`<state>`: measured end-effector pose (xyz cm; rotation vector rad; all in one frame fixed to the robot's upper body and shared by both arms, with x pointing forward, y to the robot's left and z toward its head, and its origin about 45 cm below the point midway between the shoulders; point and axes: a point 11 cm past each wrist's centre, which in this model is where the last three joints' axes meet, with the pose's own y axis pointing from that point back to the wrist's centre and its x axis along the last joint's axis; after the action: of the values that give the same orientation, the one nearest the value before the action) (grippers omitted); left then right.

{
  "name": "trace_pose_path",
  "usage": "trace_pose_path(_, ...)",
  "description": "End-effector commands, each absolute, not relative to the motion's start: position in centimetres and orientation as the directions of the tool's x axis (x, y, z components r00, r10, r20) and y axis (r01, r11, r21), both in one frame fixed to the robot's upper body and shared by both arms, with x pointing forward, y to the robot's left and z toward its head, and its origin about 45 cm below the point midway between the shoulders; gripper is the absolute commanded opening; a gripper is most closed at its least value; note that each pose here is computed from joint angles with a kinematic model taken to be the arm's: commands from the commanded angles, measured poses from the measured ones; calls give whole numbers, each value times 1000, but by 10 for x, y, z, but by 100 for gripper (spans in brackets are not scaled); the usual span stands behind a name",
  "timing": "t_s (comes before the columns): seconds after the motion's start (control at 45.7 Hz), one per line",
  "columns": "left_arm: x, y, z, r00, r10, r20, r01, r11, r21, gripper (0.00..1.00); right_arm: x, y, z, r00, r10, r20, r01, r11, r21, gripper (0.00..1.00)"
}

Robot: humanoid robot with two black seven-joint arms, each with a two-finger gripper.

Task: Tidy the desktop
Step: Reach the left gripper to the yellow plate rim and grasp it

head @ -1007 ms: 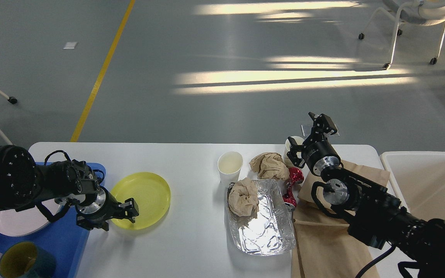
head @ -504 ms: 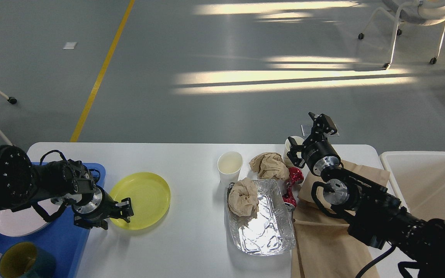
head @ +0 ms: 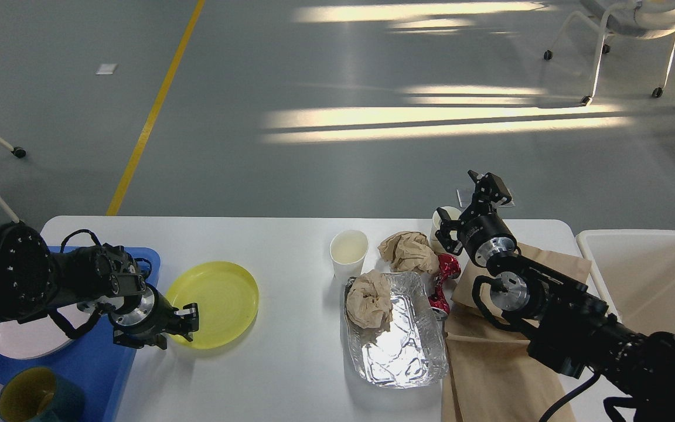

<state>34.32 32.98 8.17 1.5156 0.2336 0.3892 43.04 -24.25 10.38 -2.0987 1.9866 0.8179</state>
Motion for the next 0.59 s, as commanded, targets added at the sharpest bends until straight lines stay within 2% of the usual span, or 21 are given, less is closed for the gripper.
trace_pose_path(0.0,343,332,80,913,394,106,-116,2,993,47,430,-243,103,-19,-882,-470,-957,-119,263,100)
trace_pose_path(0.153,344,333,80,911,397,111,-121,1,993,46,430,-243,103,-19,-882,-470,-957,-119,263,100)
trace_pose_path(0.438,342,333,81,916,391,93,-102,2,995,29,431,-242,104,-18,-882,-470,-958,-120,262,100)
trace_pose_path(0.569,341,335,81,916,390,90,-92,-15,996,28,430,-243,103,-19,-882,-470,-957,-119,263,100)
